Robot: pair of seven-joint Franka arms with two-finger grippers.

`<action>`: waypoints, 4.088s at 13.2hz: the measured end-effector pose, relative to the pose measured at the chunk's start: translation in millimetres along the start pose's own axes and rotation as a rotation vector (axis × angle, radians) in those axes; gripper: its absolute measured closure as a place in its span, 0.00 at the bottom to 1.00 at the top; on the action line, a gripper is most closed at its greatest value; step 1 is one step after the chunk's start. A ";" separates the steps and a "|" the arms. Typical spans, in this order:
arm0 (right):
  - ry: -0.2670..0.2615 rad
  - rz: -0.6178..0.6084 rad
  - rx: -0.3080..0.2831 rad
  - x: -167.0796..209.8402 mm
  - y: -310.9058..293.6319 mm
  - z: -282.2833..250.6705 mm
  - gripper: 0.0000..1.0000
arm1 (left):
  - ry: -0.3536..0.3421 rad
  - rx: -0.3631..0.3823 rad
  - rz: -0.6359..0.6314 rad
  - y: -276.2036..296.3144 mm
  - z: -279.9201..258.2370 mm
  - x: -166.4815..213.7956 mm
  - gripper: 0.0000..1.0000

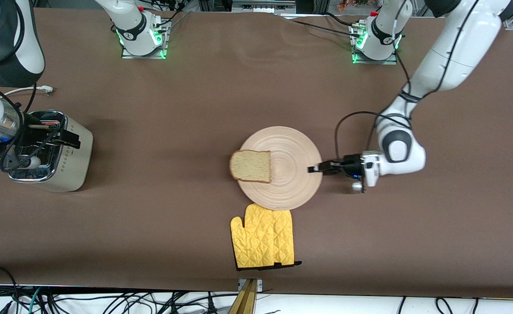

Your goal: Move plate and put bread in toaster

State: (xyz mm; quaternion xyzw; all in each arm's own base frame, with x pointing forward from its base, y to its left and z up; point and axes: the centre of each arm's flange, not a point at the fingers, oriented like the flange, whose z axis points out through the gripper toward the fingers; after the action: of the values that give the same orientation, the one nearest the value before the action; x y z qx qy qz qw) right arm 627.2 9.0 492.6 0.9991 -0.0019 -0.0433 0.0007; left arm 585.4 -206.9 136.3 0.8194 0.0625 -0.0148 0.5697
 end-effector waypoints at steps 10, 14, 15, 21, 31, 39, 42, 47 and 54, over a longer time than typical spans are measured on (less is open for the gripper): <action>-0.106 0.048 0.262 17.3 -28.4 57.0 0.00 | -0.042 0.089 0.021 -6.3 80.6 -58.7 0.92; -0.135 0.047 0.379 18.9 -59.8 66.2 0.00 | -0.031 0.083 0.038 -1.0 78.3 -54.1 0.67; -0.144 0.046 0.382 20.4 -63.1 73.1 0.00 | -0.021 0.083 0.048 4.2 74.4 -49.9 0.55; -0.180 0.030 0.410 29.2 -112.5 137.9 0.00 | -0.070 0.214 0.198 -5.4 -8.6 -18.1 0.00; -0.301 0.087 0.524 2.5 -192.2 246.6 0.00 | -0.244 0.931 0.175 118.1 -179.6 33.6 0.00; -0.393 0.121 0.554 -15.5 -227.9 307.4 0.00 | -0.181 1.162 0.152 316.4 -281.8 34.5 0.00; -0.412 0.113 0.551 -21.6 -238.9 317.2 0.03 | -0.037 1.231 0.204 359.3 -306.8 17.3 0.00; -0.432 0.106 0.547 -27.8 -248.0 322.8 0.51 | -0.047 1.264 0.265 345.0 -266.9 -41.9 0.00; -0.440 0.087 0.551 -27.9 -254.8 316.3 0.80 | 0.015 1.194 0.159 341.5 -324.0 -38.1 0.00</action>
State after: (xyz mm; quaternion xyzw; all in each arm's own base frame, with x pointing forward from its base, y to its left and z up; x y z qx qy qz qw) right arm 573.0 263.6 179.5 0.9274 -0.0563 -0.2552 -0.2675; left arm 573.2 -24.3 571.6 0.9998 -0.0142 0.0013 0.0099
